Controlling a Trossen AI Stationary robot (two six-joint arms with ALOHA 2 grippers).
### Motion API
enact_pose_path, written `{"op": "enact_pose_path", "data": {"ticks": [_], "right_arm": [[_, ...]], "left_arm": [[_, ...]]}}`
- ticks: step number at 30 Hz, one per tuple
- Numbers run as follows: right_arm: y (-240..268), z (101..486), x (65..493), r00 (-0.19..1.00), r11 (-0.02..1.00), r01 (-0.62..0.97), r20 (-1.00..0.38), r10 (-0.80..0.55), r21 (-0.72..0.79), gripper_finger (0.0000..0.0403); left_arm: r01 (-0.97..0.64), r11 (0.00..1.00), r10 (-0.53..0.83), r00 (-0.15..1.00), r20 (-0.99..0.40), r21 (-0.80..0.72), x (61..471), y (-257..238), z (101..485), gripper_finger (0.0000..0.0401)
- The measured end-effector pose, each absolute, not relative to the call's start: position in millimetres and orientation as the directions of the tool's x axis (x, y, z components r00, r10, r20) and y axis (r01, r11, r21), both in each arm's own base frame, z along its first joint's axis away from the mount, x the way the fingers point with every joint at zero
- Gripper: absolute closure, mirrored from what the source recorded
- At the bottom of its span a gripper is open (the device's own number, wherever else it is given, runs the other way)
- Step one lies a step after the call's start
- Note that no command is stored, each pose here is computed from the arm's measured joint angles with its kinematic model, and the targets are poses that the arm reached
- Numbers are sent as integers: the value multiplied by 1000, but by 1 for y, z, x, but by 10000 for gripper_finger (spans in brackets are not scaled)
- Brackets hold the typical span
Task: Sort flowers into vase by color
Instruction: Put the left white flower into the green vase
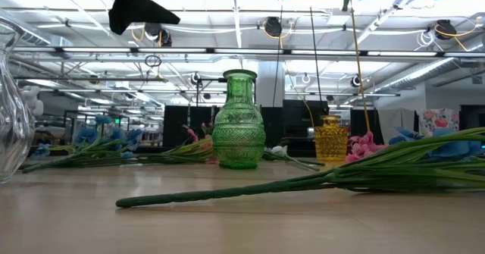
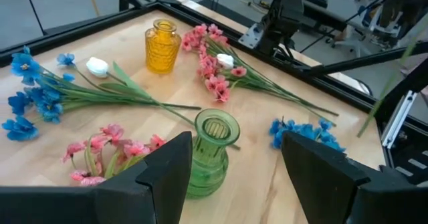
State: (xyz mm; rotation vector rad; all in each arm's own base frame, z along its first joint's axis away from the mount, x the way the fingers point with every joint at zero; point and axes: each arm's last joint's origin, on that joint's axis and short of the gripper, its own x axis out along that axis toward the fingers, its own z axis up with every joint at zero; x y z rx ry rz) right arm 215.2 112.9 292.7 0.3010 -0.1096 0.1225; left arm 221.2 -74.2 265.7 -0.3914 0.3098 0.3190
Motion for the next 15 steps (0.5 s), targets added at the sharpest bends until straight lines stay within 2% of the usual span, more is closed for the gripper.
{"op": "enact_pose_path", "data": {"ticks": [7, 15], "right_arm": [[106, 300, 210, 988, 960, -98, 141, 62, 261, 399], [80, 326, 168, 988, 969, -47, 157, 8, 244, 399]], "left_arm": [[-364, 875, 247, 903, -352, -319, 221, -74, 266, 163], [-364, 876, 247, 903, -352, -318, 221, -74, 266, 163]]}}
